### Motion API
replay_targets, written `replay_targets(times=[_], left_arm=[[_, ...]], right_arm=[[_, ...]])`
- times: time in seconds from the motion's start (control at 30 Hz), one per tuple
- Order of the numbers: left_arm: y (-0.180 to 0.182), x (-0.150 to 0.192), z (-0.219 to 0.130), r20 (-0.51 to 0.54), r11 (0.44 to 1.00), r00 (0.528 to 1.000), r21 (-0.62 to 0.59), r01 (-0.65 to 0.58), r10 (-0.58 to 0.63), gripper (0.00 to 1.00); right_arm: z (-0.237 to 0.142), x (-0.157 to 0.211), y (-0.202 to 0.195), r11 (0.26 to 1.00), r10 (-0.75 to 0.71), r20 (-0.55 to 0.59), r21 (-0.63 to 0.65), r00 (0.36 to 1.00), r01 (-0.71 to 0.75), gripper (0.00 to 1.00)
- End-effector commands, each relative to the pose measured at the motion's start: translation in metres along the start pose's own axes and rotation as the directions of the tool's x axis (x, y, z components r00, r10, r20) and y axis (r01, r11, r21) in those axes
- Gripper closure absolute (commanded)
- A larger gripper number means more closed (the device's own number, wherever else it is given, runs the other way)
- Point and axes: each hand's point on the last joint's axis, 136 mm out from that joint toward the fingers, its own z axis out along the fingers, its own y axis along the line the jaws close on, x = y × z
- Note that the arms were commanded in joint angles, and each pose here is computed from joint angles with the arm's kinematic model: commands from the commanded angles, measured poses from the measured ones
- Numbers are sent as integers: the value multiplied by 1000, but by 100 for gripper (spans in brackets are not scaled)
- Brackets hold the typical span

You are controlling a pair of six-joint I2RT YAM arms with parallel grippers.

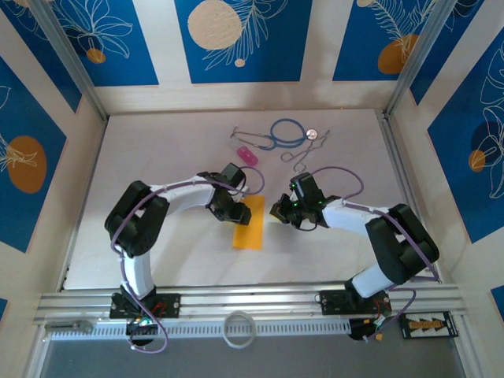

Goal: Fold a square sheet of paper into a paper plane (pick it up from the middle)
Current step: Hold the square sheet of paper at the center of the table.

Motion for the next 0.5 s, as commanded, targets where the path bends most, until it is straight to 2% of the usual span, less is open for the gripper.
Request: replay_targets(times=[0.0,0.47], left_arm=[[12,15,27,-78,999,997,-24,-22,20,50],[12,16,31,-80,1000,997,-15,3,-4,50]], right_arm=[[-6,4,-5,1000,7,0,5,1000,-7,100],[-5,5,6,1000,-10,1,-25,1000,10,100]])
